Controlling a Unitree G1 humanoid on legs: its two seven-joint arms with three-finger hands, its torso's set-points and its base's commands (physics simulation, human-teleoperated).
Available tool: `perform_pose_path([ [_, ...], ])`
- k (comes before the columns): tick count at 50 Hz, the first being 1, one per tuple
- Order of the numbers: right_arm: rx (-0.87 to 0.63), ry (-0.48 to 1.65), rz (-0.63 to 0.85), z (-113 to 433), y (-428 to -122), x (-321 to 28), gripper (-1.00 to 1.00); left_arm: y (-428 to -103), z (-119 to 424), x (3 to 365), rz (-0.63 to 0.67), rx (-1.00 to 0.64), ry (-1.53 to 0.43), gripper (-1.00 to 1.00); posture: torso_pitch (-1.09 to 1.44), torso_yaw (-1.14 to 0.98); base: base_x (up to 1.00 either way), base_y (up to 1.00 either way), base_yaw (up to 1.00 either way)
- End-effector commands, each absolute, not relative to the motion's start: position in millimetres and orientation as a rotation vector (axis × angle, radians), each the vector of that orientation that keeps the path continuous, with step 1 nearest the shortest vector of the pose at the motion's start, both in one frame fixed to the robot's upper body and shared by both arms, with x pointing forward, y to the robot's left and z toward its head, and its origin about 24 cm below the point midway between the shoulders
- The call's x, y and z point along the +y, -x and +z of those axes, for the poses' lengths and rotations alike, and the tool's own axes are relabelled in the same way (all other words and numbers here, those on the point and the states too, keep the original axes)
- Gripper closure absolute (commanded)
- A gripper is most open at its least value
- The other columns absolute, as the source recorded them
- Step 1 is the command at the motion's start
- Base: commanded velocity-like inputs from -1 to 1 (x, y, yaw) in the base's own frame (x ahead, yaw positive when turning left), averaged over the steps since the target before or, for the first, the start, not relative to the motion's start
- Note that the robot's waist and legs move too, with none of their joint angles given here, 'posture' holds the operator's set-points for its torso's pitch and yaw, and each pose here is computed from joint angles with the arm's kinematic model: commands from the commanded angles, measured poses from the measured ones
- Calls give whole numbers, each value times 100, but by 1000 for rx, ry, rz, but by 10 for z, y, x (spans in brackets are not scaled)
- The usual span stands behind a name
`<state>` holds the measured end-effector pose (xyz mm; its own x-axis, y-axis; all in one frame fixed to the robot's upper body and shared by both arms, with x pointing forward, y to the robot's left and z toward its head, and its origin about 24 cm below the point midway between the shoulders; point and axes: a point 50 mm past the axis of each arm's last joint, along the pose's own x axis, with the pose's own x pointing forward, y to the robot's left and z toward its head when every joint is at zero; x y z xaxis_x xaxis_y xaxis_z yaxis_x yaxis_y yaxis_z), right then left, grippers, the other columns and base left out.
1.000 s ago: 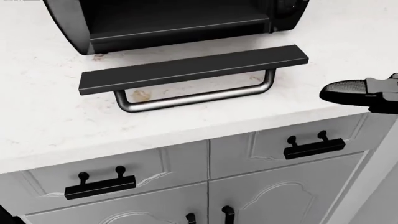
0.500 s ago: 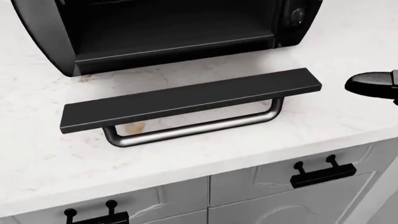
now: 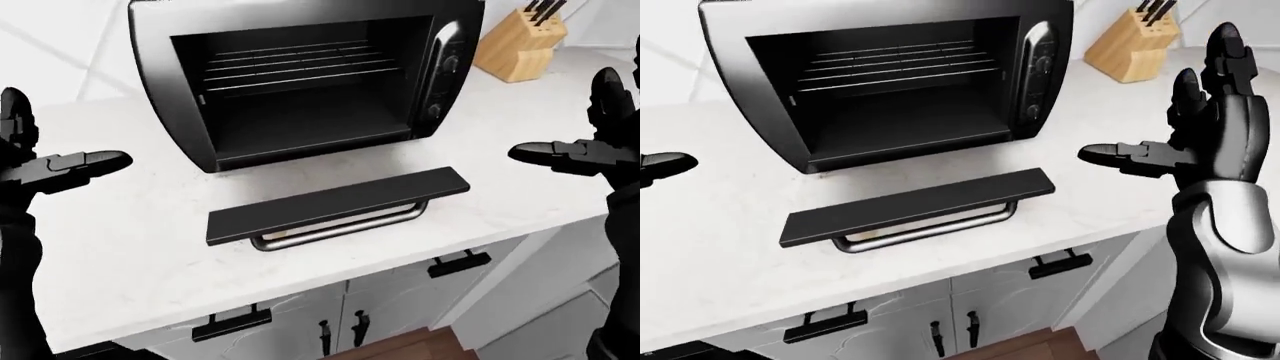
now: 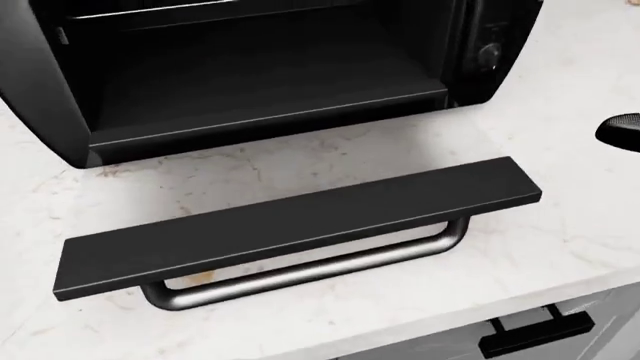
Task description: Close the toaster oven door.
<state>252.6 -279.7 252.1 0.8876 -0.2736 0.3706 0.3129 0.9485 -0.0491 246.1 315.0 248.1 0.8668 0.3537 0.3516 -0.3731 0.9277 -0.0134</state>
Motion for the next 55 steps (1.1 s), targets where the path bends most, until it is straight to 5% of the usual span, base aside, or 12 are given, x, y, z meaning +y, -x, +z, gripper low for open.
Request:
perform_pose_path([
  [1,-446,128,-291,2650,-2488,-2768,-100,-2390,2652,3151,393,-445,-84,-100,0,0,15,2,0],
  [55,-414,328,-355,2562,-2680,-3029,-100,-2381,2659,3145,391,-447,-81,-100,0,0,1,0,0],
])
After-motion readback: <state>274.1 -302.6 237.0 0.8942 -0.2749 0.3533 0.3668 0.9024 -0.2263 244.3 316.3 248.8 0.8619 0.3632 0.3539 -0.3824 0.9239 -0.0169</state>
